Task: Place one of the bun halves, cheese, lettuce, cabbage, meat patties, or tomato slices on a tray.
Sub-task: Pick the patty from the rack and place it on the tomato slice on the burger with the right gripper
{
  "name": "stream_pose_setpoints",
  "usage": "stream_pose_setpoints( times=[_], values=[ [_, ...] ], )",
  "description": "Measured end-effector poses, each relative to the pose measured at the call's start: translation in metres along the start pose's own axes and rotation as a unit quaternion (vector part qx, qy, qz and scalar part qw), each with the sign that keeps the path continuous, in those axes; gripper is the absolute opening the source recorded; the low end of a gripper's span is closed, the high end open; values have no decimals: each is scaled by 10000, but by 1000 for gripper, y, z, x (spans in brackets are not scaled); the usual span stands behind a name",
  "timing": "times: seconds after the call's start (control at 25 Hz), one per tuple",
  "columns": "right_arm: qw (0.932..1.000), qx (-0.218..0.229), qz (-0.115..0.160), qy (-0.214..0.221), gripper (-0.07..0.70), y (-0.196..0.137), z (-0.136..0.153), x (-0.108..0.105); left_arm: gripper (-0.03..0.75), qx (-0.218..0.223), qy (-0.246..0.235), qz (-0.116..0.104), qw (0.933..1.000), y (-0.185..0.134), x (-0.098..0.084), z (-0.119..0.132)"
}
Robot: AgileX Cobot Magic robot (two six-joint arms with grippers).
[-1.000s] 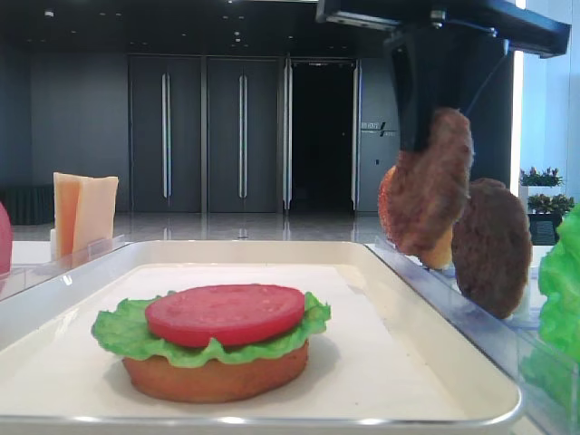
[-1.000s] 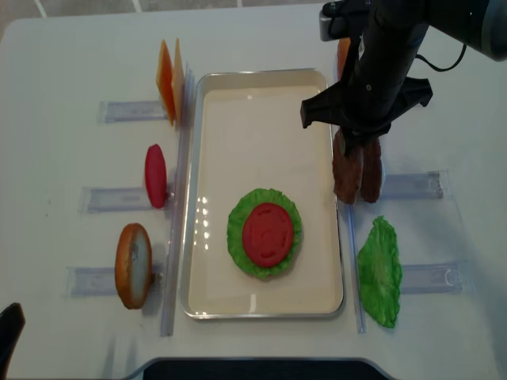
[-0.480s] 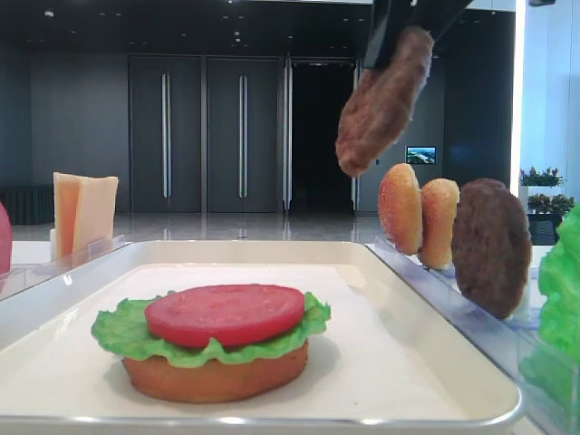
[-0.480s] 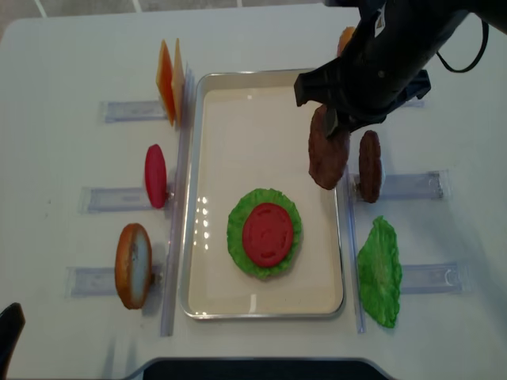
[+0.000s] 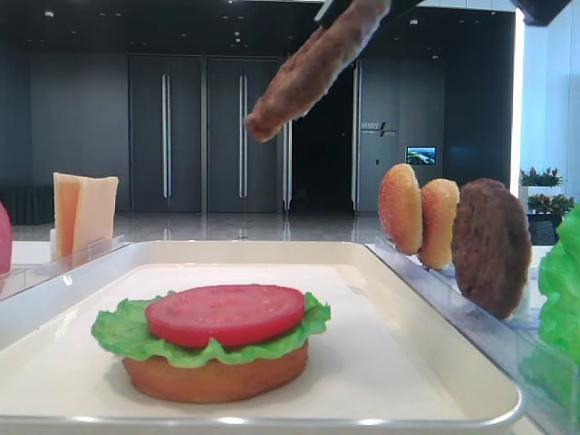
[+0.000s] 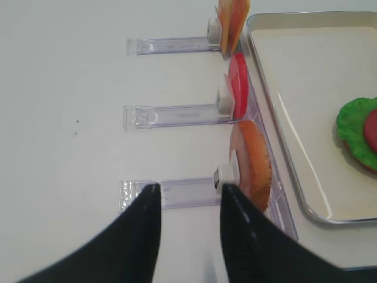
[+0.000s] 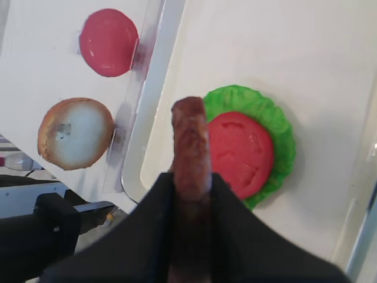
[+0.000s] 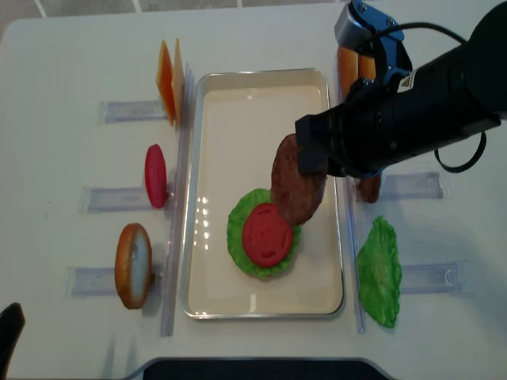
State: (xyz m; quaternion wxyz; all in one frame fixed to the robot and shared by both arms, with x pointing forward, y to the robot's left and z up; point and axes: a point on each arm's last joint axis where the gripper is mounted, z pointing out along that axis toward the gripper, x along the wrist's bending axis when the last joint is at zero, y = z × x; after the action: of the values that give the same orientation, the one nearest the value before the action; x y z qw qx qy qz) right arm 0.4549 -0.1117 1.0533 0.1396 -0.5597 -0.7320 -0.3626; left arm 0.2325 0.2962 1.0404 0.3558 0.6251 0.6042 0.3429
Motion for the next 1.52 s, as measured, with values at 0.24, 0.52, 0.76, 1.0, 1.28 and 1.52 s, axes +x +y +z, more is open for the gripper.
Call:
stream_pose_setpoints(
  times=[0.24,0.52,0.76,1.0,1.28,1.52],
  values=[
    [9976,-206,36,660,134,-10,12,-3,265,0,0,0,10000,0,0,0],
    [9968,-143,132,775,134,-5,35,-13,265,0,0,0,10000,0,0,0],
    [9967,38,186,785,134,-5,55,-23,265,0,0,0,10000,0,0,0],
    [9961,204,344,787,134,-6,75,-34,265,0,0,0,10000,0,0,0],
    [9956,265,431,795,134,-7,87,-41,265,0,0,0,10000,0,0,0],
    [9950,312,523,793,134,-8,96,-46,265,0,0,0,10000,0,0,0]
  ],
)
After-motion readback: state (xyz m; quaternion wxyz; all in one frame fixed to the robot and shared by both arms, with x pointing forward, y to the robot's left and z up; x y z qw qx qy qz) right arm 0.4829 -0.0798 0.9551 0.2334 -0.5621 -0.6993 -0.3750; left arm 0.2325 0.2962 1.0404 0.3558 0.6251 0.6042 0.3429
